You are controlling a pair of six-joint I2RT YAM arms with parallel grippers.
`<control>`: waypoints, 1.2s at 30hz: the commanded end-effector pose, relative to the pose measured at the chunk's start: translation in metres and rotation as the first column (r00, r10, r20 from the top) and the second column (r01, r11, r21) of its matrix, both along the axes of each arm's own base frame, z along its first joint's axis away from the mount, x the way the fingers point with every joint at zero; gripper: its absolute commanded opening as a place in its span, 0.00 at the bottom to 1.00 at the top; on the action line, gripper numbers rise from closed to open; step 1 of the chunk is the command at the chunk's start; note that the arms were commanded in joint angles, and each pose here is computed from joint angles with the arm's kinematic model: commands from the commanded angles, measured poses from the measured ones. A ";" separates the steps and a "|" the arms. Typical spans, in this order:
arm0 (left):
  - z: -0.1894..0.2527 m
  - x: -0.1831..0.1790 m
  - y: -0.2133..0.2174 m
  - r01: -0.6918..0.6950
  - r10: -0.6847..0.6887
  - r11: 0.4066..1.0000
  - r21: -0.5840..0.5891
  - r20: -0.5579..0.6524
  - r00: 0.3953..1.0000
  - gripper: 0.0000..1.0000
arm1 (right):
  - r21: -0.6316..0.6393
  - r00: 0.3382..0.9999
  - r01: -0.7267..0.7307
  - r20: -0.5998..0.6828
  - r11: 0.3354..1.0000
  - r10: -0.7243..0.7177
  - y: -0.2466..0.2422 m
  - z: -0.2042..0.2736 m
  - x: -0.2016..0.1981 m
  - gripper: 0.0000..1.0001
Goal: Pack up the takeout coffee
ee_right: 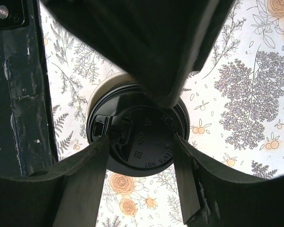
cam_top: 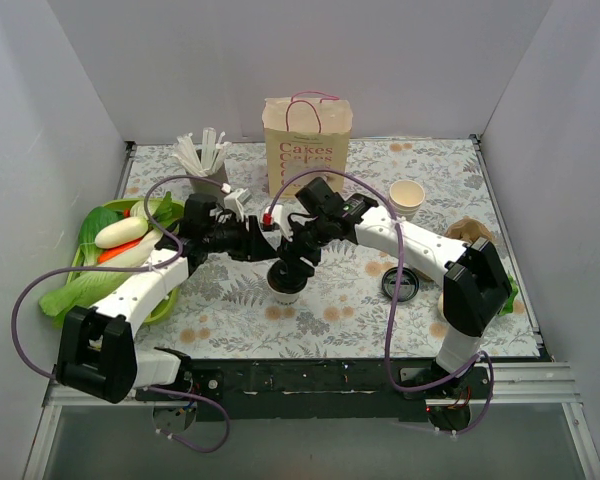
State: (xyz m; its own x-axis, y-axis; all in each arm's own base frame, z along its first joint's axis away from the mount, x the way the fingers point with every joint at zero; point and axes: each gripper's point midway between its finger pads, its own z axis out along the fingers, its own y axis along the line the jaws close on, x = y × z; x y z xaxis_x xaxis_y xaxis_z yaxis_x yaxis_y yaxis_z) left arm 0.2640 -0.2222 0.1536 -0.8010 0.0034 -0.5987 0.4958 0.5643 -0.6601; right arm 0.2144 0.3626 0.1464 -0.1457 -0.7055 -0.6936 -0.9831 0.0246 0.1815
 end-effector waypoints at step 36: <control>-0.058 -0.035 0.001 0.118 -0.111 0.993 0.012 -0.246 0.963 0.00 | -0.016 0.971 -0.180 0.157 0.984 0.180 0.033 0.021 -0.028 0.62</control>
